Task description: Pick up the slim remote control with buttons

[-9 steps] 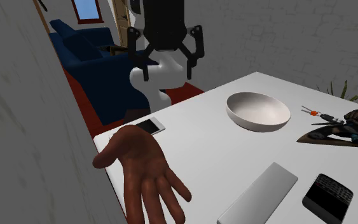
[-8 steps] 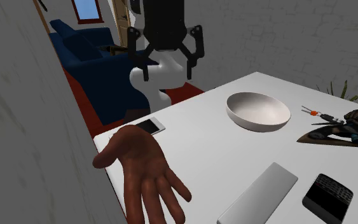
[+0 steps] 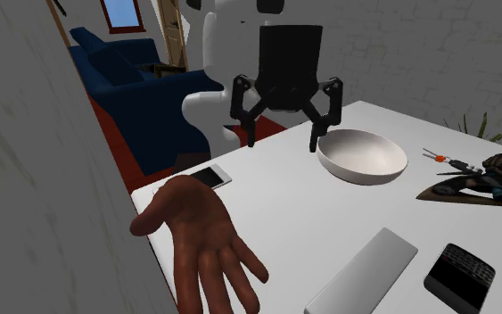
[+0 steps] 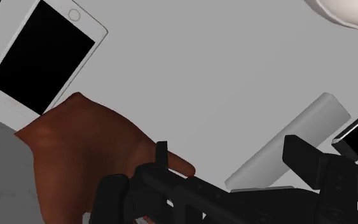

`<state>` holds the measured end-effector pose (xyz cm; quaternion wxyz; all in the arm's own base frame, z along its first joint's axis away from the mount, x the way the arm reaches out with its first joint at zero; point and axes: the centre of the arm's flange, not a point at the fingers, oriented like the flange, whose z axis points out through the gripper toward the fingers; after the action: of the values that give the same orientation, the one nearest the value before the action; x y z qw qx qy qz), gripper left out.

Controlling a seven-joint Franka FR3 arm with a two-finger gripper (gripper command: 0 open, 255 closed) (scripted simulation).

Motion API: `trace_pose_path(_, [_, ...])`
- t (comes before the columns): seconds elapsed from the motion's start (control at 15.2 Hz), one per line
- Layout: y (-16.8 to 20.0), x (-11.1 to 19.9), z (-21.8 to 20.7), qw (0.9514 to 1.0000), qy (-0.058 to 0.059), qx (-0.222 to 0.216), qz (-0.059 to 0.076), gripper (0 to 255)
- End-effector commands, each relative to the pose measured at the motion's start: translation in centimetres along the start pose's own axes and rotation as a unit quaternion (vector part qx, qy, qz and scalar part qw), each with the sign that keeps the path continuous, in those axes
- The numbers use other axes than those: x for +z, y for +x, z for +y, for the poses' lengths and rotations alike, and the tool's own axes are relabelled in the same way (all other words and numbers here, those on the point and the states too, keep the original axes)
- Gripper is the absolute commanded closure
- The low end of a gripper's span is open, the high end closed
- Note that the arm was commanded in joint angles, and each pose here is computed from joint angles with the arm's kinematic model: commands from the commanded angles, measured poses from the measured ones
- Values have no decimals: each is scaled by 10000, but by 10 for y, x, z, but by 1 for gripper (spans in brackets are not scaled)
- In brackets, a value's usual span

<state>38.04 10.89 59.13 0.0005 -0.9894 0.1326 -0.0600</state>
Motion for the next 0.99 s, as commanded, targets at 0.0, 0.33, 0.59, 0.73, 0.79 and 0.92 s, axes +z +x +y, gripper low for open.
trace_pose_path(0.0, [11,13,-22,9992,-42,384,-69,0])
trace_pose_path(0.33, [43,50,-73,9915,-155,1265,-241,0])
trace_pose_path(0.59, [74,80,-109,9795,-244,1963,-377,0])
trace_pose_path(0.73, [91,96,-124,9716,-289,2308,-444,0])
trace_pose_path(0.79, [100,105,-132,9671,-311,2480,-477,0])
trace_pose_path(0.92, [115,118,-143,9594,-345,2749,-530,0])
